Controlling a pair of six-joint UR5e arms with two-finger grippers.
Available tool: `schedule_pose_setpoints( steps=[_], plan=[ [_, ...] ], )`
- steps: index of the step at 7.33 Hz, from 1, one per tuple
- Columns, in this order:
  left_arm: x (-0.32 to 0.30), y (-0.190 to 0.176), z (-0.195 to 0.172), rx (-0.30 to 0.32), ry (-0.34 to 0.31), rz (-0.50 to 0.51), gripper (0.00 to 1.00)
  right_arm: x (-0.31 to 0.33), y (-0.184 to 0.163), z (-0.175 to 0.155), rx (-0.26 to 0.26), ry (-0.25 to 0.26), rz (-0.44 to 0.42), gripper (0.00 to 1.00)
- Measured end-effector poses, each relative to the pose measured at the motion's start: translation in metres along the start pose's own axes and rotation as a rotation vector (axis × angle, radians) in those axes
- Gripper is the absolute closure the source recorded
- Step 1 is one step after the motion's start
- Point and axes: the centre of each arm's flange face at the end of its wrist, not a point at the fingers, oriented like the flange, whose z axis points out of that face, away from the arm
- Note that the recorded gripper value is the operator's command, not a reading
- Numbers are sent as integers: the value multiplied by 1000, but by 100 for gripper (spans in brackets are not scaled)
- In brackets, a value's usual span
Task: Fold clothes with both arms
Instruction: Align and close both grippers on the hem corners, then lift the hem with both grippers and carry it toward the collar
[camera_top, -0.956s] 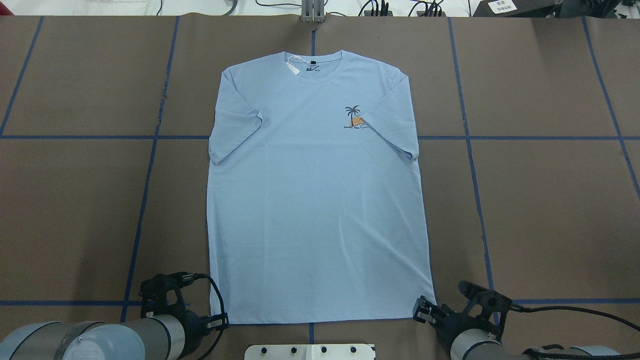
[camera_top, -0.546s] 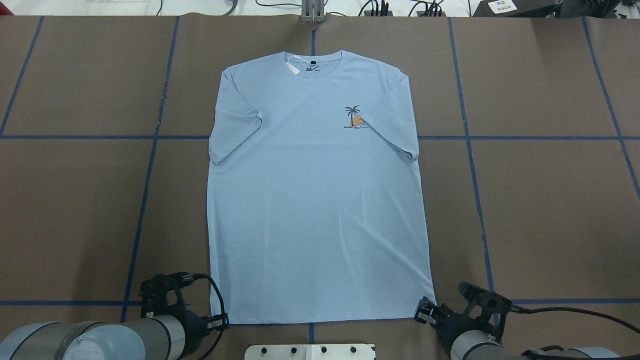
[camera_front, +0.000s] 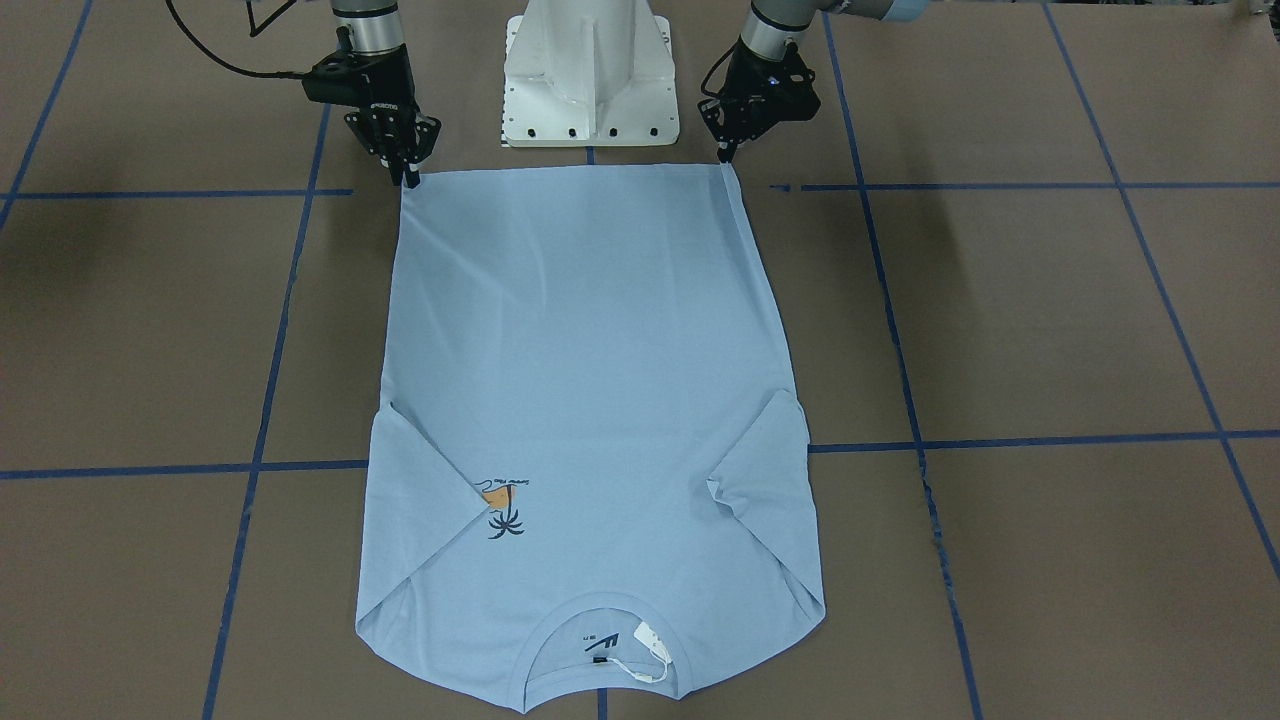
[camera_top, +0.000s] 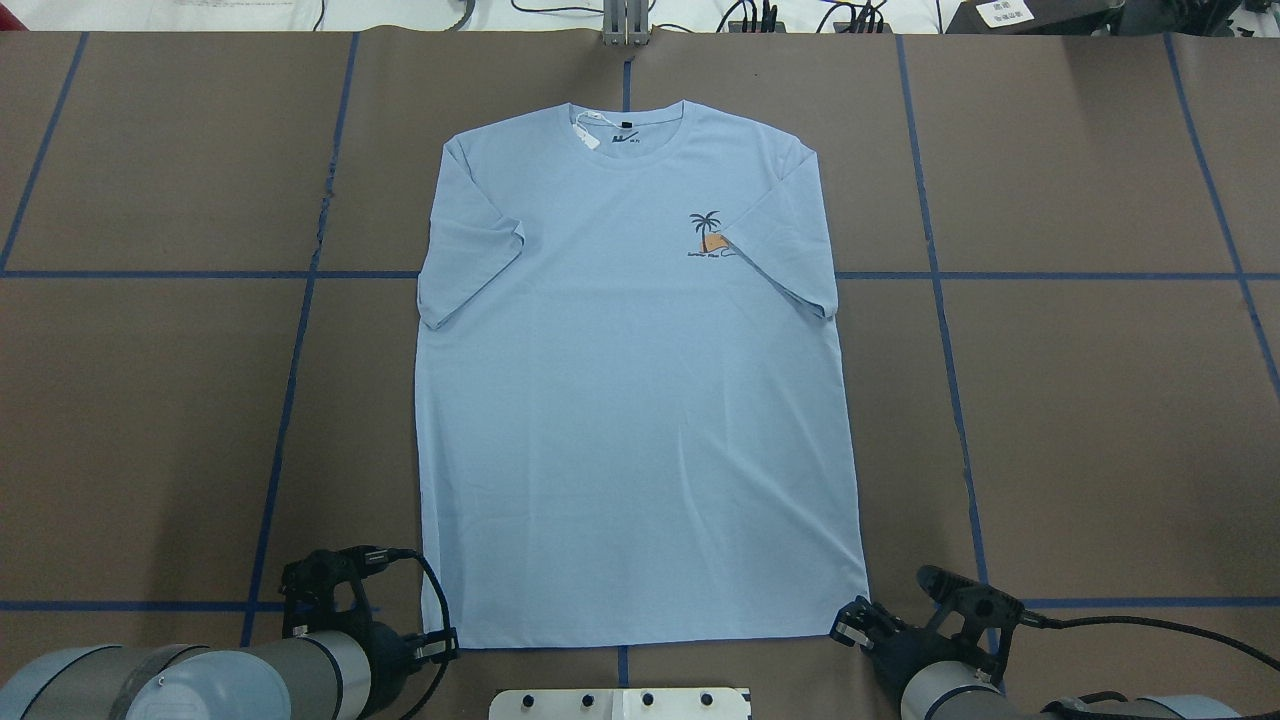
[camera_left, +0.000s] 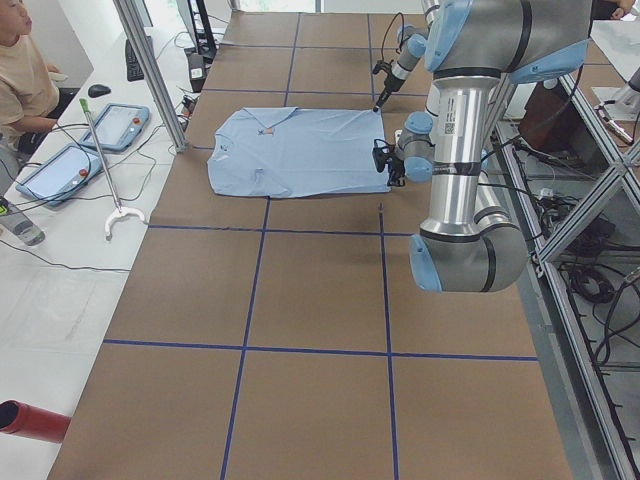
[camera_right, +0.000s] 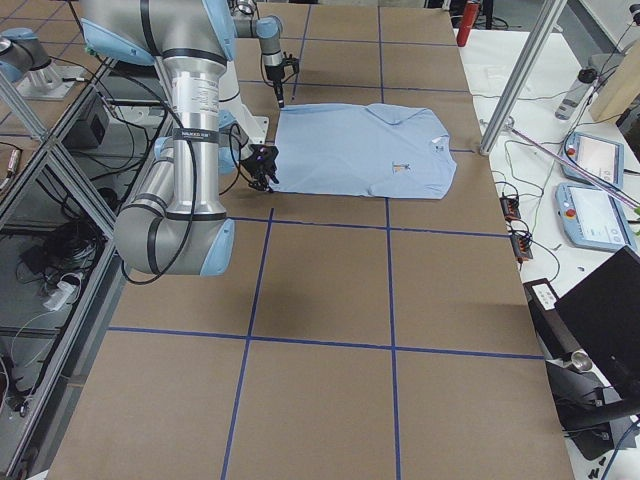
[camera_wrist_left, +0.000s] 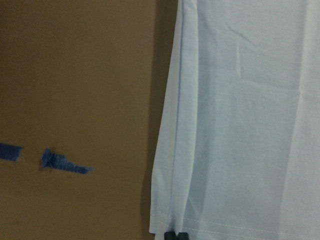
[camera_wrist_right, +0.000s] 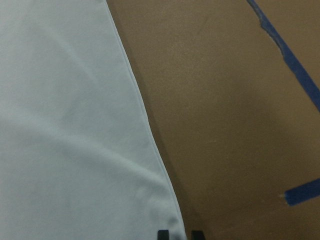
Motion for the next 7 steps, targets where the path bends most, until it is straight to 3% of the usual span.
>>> schedule_pose_setpoints(
  steps=[2, 4, 7],
  plan=[
    [1, 0, -3, -2, 5, 0, 100, -1, -2, -2, -1, -2, 2, 100],
    [13, -1, -38, -34, 39, 4, 100, -15, -18, -39, -25, -17, 13, 100],
    [33, -11, -175, -134, 70, 6, 100, -40, -72, -158, -129, 9, 30, 100]
  ],
)
